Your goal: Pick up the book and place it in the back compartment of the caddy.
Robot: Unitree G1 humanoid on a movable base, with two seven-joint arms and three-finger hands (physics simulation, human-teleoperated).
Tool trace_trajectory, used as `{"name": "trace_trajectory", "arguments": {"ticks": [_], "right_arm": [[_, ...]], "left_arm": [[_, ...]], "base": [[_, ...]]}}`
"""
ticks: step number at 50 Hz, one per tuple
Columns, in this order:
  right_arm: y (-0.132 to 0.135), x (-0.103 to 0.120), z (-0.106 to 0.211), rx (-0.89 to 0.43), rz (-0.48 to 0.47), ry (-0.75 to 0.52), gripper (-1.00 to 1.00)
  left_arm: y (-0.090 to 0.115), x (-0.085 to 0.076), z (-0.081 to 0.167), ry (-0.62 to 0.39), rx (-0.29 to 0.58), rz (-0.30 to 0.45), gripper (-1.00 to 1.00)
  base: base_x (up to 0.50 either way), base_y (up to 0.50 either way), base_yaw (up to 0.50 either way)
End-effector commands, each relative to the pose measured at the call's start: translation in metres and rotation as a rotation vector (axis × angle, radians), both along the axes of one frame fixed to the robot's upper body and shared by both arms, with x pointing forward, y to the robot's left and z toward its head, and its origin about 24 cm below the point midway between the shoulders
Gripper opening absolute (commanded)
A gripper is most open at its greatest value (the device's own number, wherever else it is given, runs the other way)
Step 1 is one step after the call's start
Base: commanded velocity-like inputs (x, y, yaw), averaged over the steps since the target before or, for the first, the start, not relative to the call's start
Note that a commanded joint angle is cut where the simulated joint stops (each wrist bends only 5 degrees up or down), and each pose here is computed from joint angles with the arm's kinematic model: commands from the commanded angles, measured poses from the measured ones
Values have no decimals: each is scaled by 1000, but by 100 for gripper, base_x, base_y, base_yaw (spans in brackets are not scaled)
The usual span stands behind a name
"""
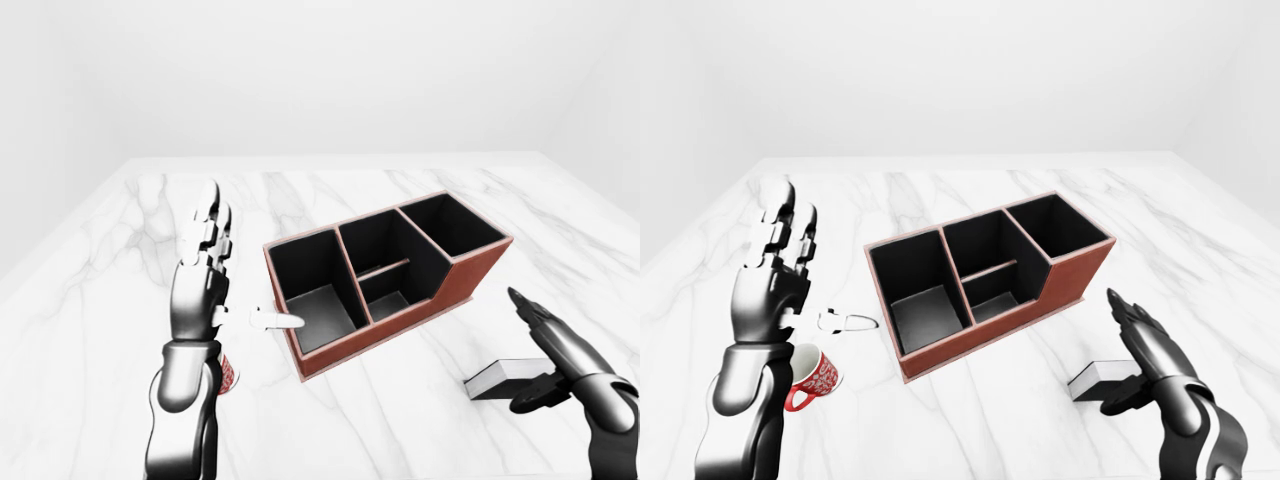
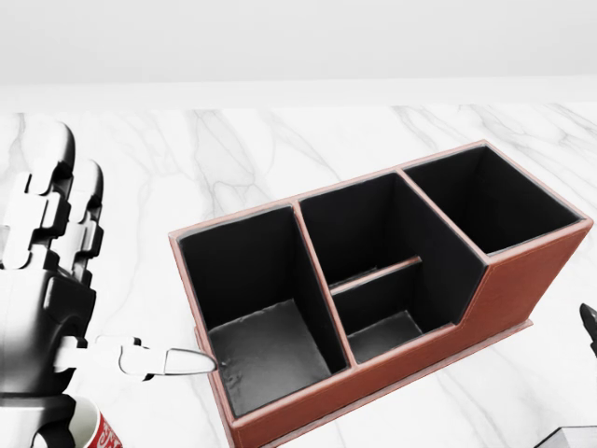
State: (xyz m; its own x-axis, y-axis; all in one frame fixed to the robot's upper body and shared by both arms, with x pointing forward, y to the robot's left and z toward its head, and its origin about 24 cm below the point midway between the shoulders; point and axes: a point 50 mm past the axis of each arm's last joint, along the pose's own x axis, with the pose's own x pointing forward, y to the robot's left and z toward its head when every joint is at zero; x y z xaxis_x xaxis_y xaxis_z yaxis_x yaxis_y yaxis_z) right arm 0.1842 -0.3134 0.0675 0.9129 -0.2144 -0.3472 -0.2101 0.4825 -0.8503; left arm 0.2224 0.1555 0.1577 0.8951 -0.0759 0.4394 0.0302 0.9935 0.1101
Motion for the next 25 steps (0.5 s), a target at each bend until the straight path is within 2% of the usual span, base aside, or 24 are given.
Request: {"name": "trace_trajectory", "arguments": {"ticks": [1, 25], "right_arm": [[-5, 0, -1, -3, -15, 5, 100], [-21, 8, -21, -30, -71, 32, 100]], "left_arm": [[0, 0, -1, 3, 1, 0, 98], [-1, 0, -1, 7, 1, -1, 98]], "base": [[0, 0, 0], [0, 0, 0]]}}
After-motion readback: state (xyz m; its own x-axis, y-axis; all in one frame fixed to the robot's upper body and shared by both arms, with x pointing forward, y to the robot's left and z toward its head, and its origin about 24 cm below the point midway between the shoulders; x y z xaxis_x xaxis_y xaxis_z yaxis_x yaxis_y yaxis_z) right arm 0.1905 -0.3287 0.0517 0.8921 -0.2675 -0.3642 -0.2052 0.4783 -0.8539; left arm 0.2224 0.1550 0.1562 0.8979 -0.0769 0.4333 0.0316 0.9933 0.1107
